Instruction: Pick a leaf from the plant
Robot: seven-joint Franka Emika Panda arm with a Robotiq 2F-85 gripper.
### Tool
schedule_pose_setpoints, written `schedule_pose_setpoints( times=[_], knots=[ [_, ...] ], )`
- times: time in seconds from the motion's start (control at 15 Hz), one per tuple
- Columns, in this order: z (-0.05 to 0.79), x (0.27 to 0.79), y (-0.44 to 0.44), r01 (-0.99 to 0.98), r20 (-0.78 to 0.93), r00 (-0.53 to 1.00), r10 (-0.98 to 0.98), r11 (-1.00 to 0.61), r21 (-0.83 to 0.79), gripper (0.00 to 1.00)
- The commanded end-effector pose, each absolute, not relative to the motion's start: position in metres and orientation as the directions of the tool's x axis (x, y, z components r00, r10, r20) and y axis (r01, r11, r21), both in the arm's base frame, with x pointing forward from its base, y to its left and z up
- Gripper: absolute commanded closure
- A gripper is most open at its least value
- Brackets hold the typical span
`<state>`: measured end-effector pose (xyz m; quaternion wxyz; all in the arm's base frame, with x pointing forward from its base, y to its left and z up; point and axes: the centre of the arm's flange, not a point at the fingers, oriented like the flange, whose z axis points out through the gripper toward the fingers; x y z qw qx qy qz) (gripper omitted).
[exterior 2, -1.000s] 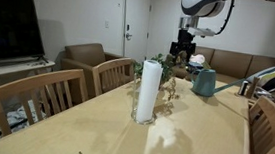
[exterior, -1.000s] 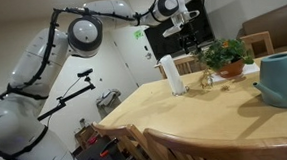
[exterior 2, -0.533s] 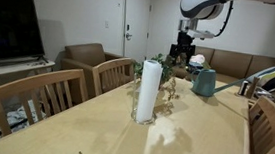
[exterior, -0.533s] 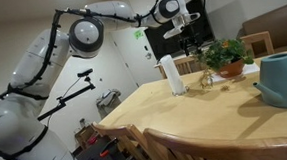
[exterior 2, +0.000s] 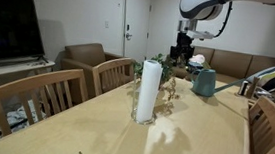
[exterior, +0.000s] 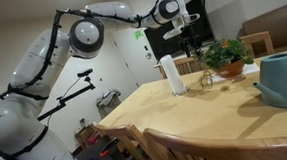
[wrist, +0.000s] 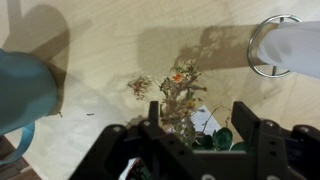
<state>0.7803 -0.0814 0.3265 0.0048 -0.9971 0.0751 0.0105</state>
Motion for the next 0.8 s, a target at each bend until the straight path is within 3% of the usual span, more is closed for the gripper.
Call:
schedule_pose_setpoints(
  times=[0.0, 0.4, 0.73],
  knots=[
    [0.3308, 0.7826, -0.0786, -0.154, -0.019, 0.988, -0.154, -0.988, 0.009, 0.54],
    [0.3326, 0.7815, -0.0775, -0.152, -0.017, 0.988, -0.152, -0.988, 0.012, 0.99],
    [0.3374, 0.7760, -0.0770, -0.124, -0.007, 0.992, -0.124, -0.992, 0.008, 1.00]
  ],
)
